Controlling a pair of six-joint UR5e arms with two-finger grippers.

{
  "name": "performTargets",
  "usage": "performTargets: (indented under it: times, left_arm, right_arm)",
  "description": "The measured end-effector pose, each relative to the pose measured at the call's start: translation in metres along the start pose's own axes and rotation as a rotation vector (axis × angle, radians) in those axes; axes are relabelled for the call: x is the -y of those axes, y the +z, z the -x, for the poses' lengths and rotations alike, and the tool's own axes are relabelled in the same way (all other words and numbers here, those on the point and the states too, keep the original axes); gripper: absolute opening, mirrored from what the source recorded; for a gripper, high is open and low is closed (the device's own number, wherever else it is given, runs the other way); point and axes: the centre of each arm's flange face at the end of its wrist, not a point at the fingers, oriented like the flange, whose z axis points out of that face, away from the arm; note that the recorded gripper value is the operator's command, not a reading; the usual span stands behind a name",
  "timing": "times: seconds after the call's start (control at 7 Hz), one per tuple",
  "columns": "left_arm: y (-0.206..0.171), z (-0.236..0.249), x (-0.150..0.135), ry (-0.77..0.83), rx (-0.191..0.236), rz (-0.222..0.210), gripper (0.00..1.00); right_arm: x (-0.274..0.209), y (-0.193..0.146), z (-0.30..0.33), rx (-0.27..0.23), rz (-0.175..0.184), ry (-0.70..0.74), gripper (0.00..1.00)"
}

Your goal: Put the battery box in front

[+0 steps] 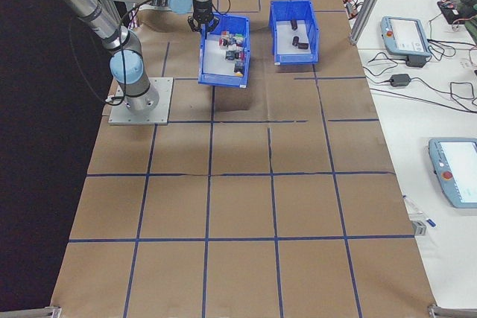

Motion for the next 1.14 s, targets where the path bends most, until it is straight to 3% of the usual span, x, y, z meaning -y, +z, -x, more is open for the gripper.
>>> performTargets:
  times: [0.43, 0.71, 0.86, 1.0, 1.14]
  left_arm:
    - [-0.045, 0.035, 0.054, 0.55, -0.012, -0.053, 0.99]
    - [-0.063, 0.051, 0.063, 0.839, 0.004, -0.066, 0.99]
    - [-0.071, 0.059, 0.064, 0.908, 0.027, -0.069, 0.99]
    - [-0.075, 0.064, 0.065, 0.944, 0.046, -0.068, 0.99]
    - [-0.078, 0.068, 0.065, 0.961, 0.061, -0.069, 0.99]
  right_arm:
    - [0.052, 0.015, 0.012, -0.055, -0.035, 0.005, 0.05]
    - [0.081, 0.027, 0.019, -0.076, -0.05, -0.005, 0.06]
    - [0.093, 0.035, 0.022, -0.083, -0.054, -0.008, 0.07]
    - [0.101, 0.041, 0.023, -0.086, -0.052, -0.011, 0.28]
    - [0.105, 0.046, 0.023, -0.084, -0.048, -0.012, 0.73]
